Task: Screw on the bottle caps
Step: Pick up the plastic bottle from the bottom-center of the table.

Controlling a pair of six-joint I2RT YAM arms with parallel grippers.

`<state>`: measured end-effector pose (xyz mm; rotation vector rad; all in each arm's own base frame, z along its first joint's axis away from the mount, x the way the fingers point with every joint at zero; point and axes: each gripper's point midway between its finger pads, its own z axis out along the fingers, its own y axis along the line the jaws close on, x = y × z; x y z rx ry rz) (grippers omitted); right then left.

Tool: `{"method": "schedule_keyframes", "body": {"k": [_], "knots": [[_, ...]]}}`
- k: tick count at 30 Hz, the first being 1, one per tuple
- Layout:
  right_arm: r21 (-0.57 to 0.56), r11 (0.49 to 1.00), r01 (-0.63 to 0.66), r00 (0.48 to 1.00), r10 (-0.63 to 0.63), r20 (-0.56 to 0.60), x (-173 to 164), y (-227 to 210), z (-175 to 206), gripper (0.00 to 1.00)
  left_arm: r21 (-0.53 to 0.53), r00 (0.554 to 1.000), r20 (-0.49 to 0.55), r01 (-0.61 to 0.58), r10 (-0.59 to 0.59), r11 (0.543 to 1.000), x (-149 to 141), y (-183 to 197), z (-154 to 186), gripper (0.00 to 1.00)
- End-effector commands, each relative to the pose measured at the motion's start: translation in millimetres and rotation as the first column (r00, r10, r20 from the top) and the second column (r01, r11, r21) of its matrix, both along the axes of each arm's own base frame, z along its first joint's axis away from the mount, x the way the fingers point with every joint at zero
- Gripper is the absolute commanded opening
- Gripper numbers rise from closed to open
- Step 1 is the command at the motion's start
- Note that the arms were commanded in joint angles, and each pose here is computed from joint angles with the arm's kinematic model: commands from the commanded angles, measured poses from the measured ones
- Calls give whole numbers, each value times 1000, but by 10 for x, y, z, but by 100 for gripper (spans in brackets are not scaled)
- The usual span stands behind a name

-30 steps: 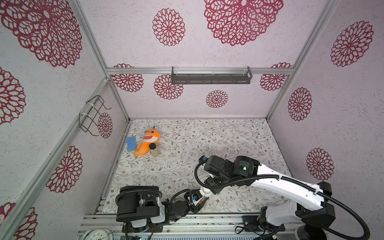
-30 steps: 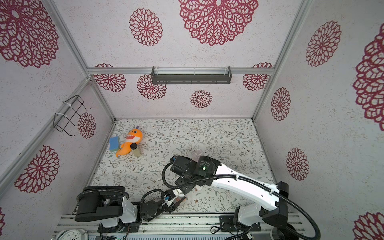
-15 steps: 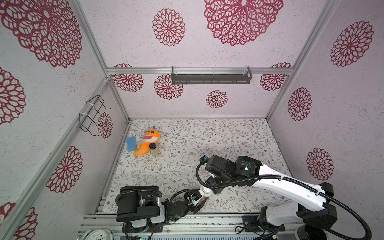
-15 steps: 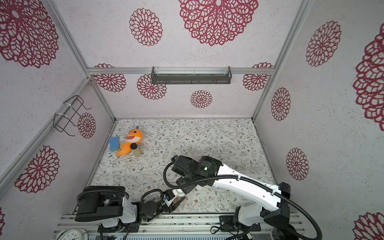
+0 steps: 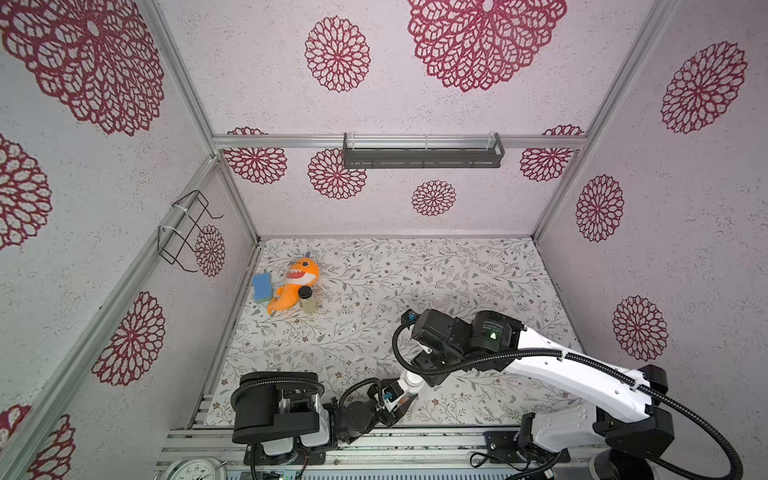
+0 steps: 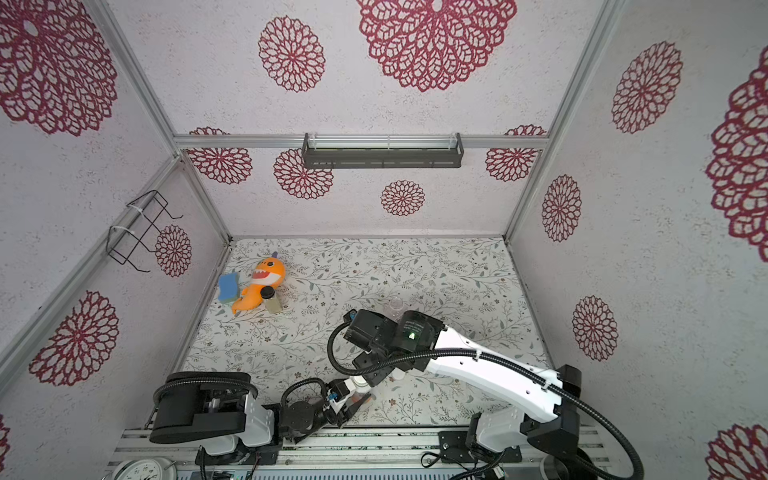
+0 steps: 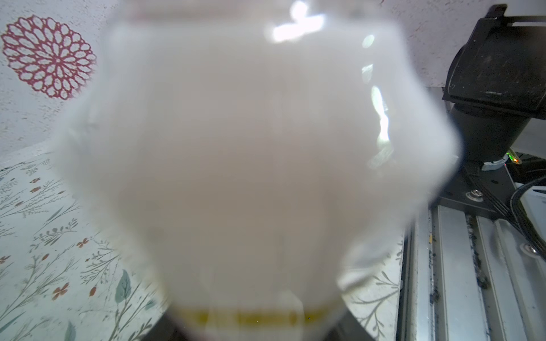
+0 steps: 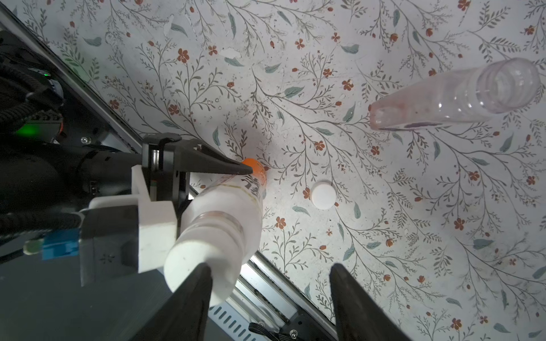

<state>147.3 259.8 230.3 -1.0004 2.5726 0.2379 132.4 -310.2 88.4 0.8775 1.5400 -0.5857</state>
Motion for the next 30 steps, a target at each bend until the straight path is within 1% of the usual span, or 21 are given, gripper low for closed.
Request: {"method": "schedule_keyframes", "body": {"k": [1,6,9,12,14,17,19,22,26,30], "knots": [[-21,1000,0,1000,0,28,33,-100,53,66,-93,1000,25,13,-10,996,-2,-31,237,54],[-26,999,-22,999,23,27,15,-108,110,66,-88,1000,27,13,-10,996,-2,-35,228,54],[-17,999,-44,998,45,49,8,-135,234,66,-84,1000,27,10,-8,996,1,-24,219,54],[3,993,-115,992,114,58,-91,-116,351,66,-78,1000,28,10,-8,997,1,-25,209,54],[-16,986,-168,984,169,57,-182,-89,351,66,-73,1000,28,13,-11,997,0,-34,201,54],[-50,980,-192,980,194,52,-207,-64,320,63,-64,999,28,17,-15,998,-5,-47,183,54],[-52,976,-211,975,214,57,-230,-36,331,63,-64,999,28,18,-17,998,-10,-44,181,54],[-55,975,-217,973,221,66,-228,3,325,62,-62,999,27,20,-18,998,-11,-47,177,54],[-83,982,-170,978,179,111,-95,31,296,60,-56,999,26,24,-23,998,-20,-59,162,54],[-87,983,-161,980,170,102,-64,74,233,60,-61,999,30,27,-25,998,-30,-56,171,54]]}}
